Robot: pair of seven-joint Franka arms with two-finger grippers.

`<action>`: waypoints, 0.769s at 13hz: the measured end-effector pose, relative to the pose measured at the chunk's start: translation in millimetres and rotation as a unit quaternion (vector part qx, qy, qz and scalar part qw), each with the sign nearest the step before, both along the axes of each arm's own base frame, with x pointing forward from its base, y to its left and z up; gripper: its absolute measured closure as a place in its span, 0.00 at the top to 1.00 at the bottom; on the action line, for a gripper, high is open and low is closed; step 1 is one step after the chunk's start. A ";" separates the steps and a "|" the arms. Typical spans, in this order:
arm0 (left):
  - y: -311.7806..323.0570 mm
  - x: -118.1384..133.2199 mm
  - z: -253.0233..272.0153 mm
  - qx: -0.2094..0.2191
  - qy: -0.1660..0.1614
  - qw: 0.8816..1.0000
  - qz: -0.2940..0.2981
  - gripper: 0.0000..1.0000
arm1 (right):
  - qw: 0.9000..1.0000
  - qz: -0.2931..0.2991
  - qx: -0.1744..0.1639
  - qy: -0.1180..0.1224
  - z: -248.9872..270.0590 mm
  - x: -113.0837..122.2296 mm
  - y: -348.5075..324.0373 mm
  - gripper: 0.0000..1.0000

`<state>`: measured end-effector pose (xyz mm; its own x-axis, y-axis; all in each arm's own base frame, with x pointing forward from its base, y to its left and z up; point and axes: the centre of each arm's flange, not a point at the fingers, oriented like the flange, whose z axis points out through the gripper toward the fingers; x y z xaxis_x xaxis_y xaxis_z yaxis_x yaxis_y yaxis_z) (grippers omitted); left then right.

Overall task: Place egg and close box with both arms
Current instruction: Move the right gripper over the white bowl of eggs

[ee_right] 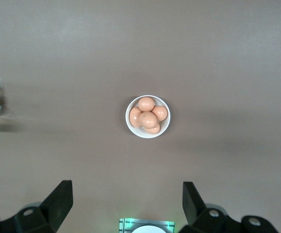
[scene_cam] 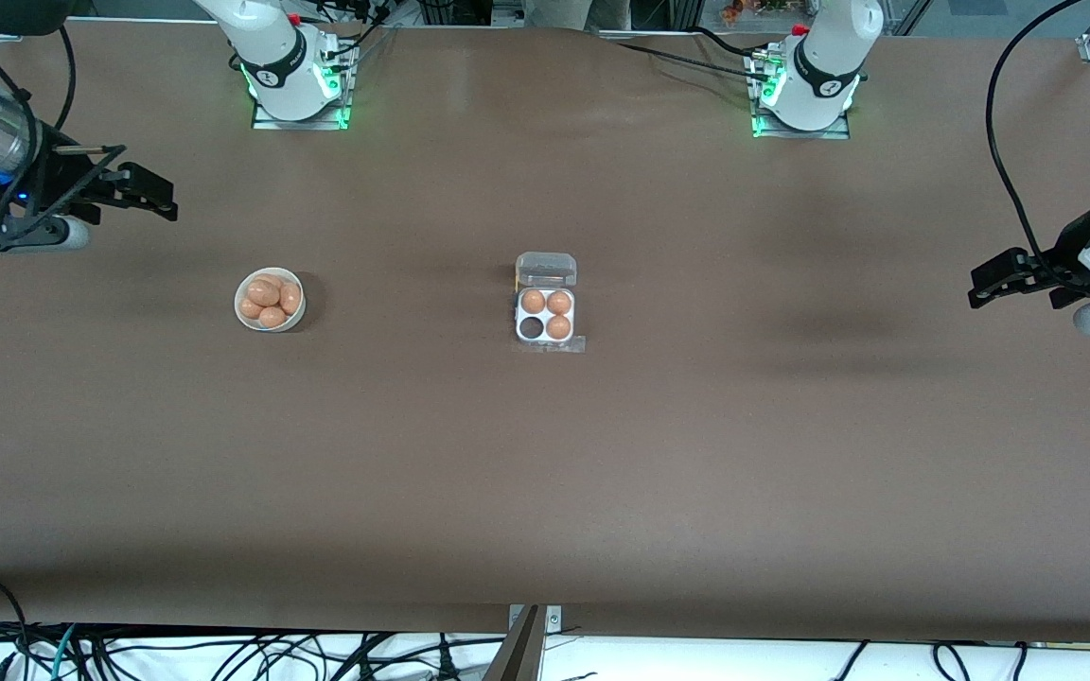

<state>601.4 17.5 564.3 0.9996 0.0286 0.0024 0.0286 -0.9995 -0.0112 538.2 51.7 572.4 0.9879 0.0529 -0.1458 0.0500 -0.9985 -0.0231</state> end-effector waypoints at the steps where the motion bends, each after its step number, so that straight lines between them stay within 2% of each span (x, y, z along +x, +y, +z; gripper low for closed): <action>1: 0.0 0.0 0.0 0.000 0.000 1.000 0.000 1.00 | 1.000 0.000 0.000 0.004 -2.7 -0.7 0.7 1.00; 5: 0.1 0.9 -2.3 0.000 0.002 1.000 0.000 1.00 | 1.000 -0.002 -0.001 0.017 -41.3 0.0 -5.0 1.00; 10: 0.1 2.2 -5.8 0.000 0.005 1.000 0.000 1.00 | 1.000 0.005 0.003 0.007 -133.8 -6.0 -18.0 1.00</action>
<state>603.6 17.6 558.4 0.9996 0.0286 -0.0072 0.0285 -0.9995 -0.0109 532.2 33.7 438.6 0.9853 0.0631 -0.1584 0.0592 -0.9978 -0.0292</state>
